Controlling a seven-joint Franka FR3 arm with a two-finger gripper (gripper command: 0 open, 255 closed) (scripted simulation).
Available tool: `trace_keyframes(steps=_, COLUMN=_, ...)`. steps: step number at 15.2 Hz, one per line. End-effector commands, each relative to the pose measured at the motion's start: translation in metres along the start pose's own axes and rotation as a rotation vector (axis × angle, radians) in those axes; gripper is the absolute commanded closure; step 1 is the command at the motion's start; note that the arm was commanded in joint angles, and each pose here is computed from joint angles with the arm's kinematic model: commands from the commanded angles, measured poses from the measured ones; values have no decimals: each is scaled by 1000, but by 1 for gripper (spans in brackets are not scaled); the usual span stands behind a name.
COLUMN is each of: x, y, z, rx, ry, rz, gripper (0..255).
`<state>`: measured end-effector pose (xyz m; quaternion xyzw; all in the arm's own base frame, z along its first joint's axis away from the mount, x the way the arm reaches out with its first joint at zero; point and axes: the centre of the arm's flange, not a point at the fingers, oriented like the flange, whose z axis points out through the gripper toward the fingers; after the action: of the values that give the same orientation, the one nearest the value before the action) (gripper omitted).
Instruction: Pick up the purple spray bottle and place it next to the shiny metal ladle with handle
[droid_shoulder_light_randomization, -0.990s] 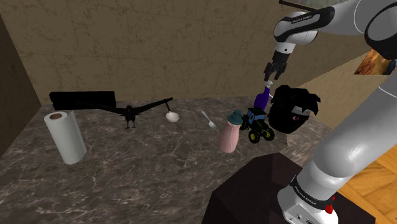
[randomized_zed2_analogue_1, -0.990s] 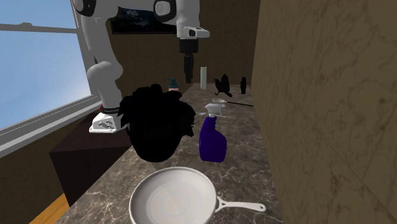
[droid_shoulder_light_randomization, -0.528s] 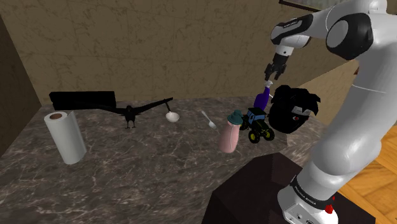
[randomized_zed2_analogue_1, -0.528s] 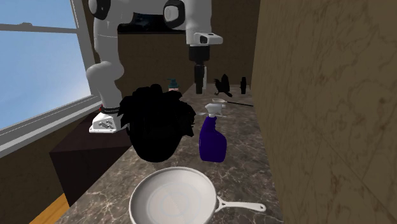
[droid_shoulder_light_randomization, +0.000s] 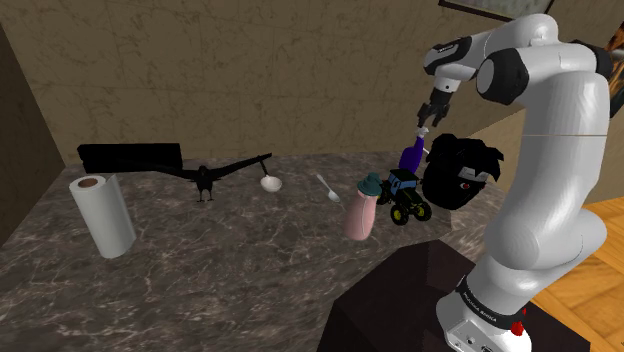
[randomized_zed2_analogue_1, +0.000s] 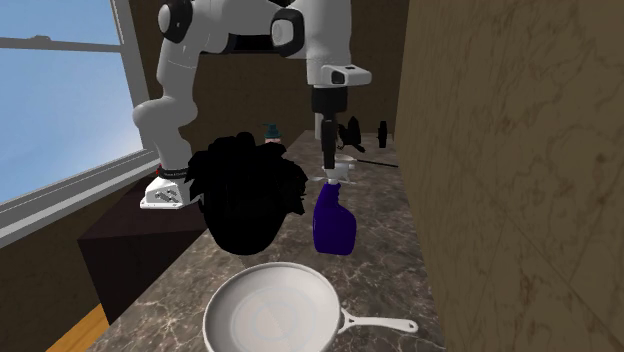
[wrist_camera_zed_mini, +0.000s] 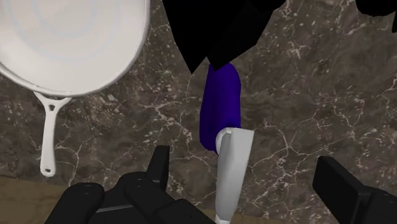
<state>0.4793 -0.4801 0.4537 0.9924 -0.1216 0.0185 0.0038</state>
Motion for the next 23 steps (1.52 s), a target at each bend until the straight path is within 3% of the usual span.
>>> trace_keyframes(steps=1, x=1, y=2, z=11, rx=0, ry=1, rz=0, gripper=0)
trace_keyframes(steps=5, x=1, y=2, z=35, rx=0, ry=1, rz=0, gripper=0)
trace_keyframes(steps=13, x=1, y=2, z=35, rx=0, ry=1, rz=0, gripper=0)
trace_keyframes(steps=14, x=1, y=2, z=35, rx=0, ry=1, rz=0, gripper=255)
trace_keyframes(steps=23, x=1, y=2, z=35, rx=0, ry=1, rz=0, gripper=255)
